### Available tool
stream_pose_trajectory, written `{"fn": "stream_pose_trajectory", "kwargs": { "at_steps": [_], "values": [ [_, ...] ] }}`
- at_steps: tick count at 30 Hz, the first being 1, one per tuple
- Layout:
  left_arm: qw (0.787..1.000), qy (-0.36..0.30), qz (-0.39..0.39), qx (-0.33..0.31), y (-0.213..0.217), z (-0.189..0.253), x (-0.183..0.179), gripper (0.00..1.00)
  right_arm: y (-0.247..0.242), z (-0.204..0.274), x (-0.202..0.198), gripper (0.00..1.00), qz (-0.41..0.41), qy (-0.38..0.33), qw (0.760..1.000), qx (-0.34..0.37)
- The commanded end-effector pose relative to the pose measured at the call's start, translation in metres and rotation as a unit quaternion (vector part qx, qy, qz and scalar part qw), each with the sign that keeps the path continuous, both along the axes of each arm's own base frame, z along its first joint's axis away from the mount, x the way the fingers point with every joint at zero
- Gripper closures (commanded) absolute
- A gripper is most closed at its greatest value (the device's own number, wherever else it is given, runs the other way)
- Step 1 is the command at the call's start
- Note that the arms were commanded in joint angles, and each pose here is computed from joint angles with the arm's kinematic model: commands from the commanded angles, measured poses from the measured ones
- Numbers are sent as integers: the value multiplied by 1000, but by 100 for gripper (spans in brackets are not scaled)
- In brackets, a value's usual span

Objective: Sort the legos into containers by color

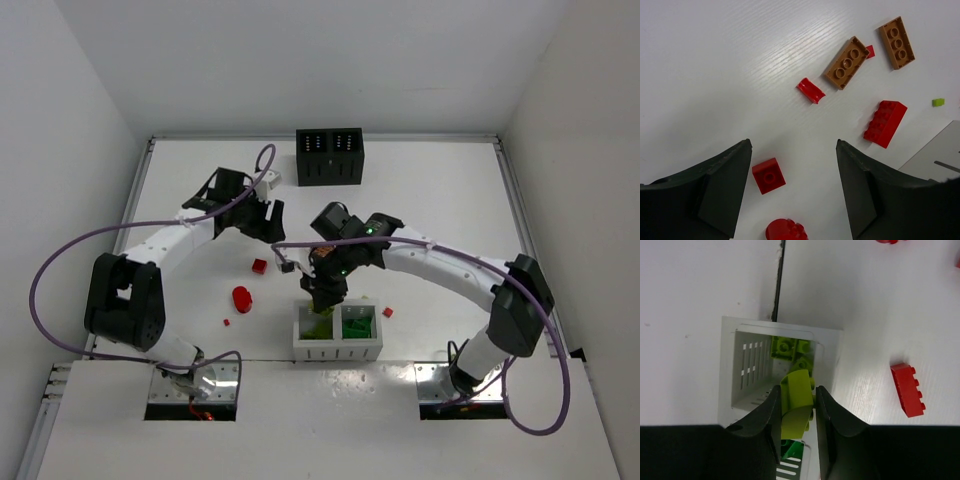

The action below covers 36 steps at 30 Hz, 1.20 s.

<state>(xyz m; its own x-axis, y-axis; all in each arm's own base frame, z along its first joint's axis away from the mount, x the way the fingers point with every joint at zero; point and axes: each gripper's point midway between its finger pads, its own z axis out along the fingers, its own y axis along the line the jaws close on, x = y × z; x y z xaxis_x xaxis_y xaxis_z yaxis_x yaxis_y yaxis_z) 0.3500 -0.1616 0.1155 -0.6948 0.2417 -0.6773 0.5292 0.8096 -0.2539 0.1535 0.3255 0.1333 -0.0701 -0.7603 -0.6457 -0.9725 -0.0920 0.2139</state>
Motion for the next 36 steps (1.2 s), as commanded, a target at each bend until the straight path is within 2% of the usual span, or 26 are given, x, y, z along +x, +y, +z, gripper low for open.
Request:
{"fn": "stream_pose_trajectory", "kwargs": {
  "at_steps": [1,2,4,6,9,12,13,15,17,19,21,22,23,25,28,29,32,36],
  "values": [
    [1000,-18,-3,0,5,10,-1,26,-2,1,-10,82,47,-23,999,-1],
    [1000,-18,-3,0,5,10,-1,26,-1,1,-14,67,52,-23,998,0],
    [1000,-14,-3,1,5,7,-3,26,-3,0,-13,53,53,-30,998,-3],
    [1000,-13,-6,-3,4,7,-4,24,-3,3,-6,45,37,-47,998,-2],
    [1000,-21,-10,-2,4,11,-4,23,-2,14,11,44,-19,-77,997,14],
    [1000,-24,-16,-9,1,16,-3,18,4,39,32,45,-89,-125,986,59],
    [1000,-24,-16,-9,1,16,-3,17,10,53,43,45,-139,-120,979,86],
    [999,-27,-12,-14,0,20,0,16,4,67,72,50,-234,-112,962,91],
    [999,-47,-9,-14,0,30,6,14,-8,79,101,50,-303,-113,941,101],
    [997,-75,-1,-7,-2,49,19,14,-36,66,132,51,-365,-92,923,76],
    [996,-90,2,14,-3,55,35,14,-58,54,148,51,-394,-74,915,46],
    [996,-91,3,21,-3,56,41,14,-79,45,163,53,-427,-58,902,31],
    [996,-89,5,31,-1,56,46,14,-88,28,161,54,-430,-23,903,8],
    [996,-73,10,55,2,54,59,14,-111,18,173,55,-448,5,894,-3],
    [995,-57,2,79,14,50,70,16,-144,4,185,55,-452,-19,892,-11],
    [996,-41,4,79,18,41,73,16,-152,-6,181,55,-446,-19,895,-16],
    [997,-8,-26,68,19,36,74,17,-169,-22,169,55,-380,-50,923,-26],
    [995,48,-70,59,21,21,59,18,-177,-34,145,55,-337,-30,940,-26]
  ]
}}
